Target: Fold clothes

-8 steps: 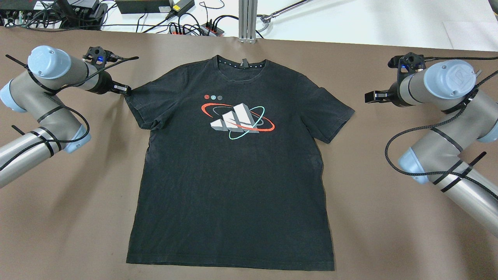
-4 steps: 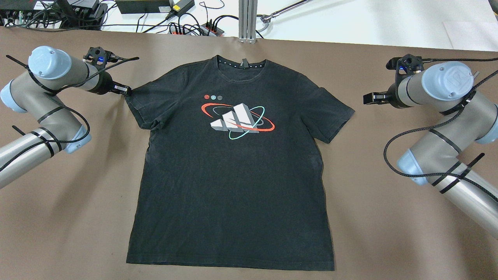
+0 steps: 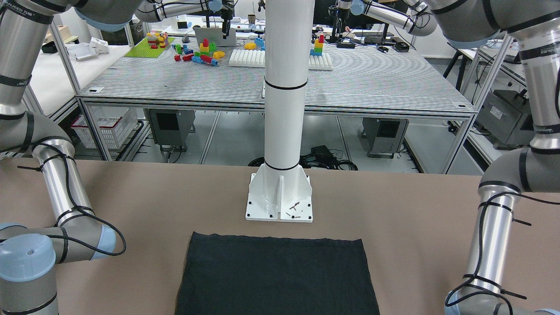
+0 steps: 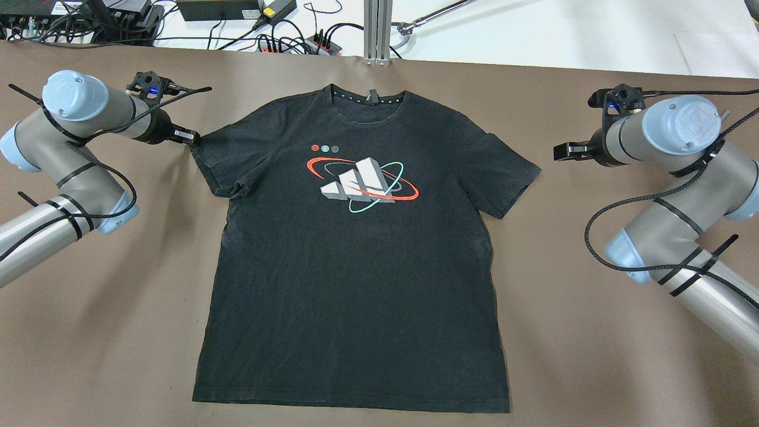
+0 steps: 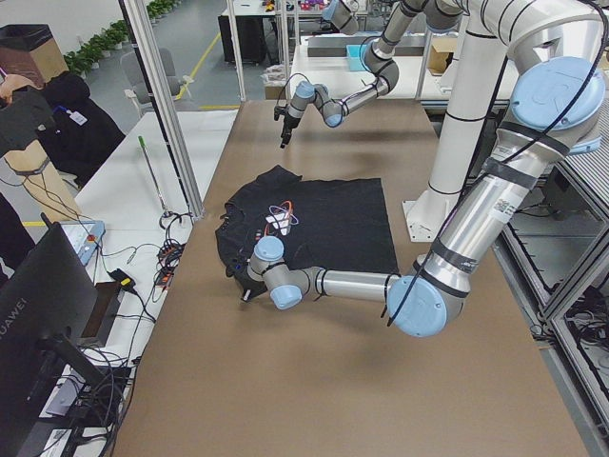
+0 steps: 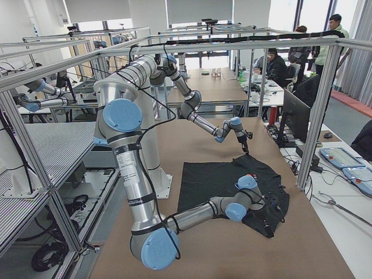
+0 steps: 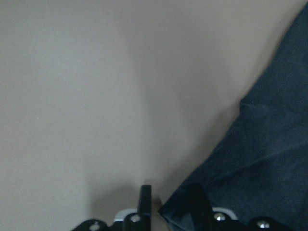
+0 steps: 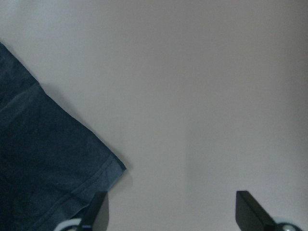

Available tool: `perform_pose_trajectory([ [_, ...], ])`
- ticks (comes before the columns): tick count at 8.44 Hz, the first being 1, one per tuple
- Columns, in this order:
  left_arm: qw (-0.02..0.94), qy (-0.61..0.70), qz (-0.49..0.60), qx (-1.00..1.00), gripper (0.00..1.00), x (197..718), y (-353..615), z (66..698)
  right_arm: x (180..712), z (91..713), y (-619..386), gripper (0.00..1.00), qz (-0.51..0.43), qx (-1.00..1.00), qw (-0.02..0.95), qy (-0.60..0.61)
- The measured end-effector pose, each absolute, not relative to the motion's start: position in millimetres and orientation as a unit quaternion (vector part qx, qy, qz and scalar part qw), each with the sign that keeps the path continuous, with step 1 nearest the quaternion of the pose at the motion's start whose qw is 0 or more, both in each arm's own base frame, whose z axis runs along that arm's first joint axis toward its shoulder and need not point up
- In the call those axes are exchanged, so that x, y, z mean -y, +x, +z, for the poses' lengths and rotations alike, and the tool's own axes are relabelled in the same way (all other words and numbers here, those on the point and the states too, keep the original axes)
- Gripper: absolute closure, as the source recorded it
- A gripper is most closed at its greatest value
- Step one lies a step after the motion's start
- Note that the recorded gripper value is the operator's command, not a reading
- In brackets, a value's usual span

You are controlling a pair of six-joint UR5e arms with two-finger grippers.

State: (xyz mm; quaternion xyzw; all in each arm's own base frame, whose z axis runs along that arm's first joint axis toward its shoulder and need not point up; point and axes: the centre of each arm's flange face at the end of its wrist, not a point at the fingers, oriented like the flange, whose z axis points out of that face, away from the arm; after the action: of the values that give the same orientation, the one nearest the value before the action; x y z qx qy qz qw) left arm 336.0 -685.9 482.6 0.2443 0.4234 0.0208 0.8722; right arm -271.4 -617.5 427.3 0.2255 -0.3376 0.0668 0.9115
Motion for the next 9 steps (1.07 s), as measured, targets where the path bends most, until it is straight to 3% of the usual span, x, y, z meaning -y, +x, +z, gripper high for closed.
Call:
perform_pose_trajectory([
  [4, 0.872, 0.242, 0.028, -0.425, 0.64, 679, 348, 482, 617, 428, -272, 0.07, 0.066, 0.337, 0.912, 0.225],
  [6, 0.871, 0.242, 0.029, -0.426, 0.93, 679, 348, 482, 617, 428, -272, 0.07, 0.066, 0.337, 0.912, 0.225],
  [7, 0.871, 0.243, 0.029, -0.427, 1.00, 679, 349, 480, 617, 428, -272, 0.07, 0.066, 0.337, 0.912, 0.225],
  [9, 0.869, 0.244, 0.031, -0.430, 1.00, 677, 351, 476, 617, 428, -272, 0.07, 0.067, 0.337, 0.912, 0.224],
])
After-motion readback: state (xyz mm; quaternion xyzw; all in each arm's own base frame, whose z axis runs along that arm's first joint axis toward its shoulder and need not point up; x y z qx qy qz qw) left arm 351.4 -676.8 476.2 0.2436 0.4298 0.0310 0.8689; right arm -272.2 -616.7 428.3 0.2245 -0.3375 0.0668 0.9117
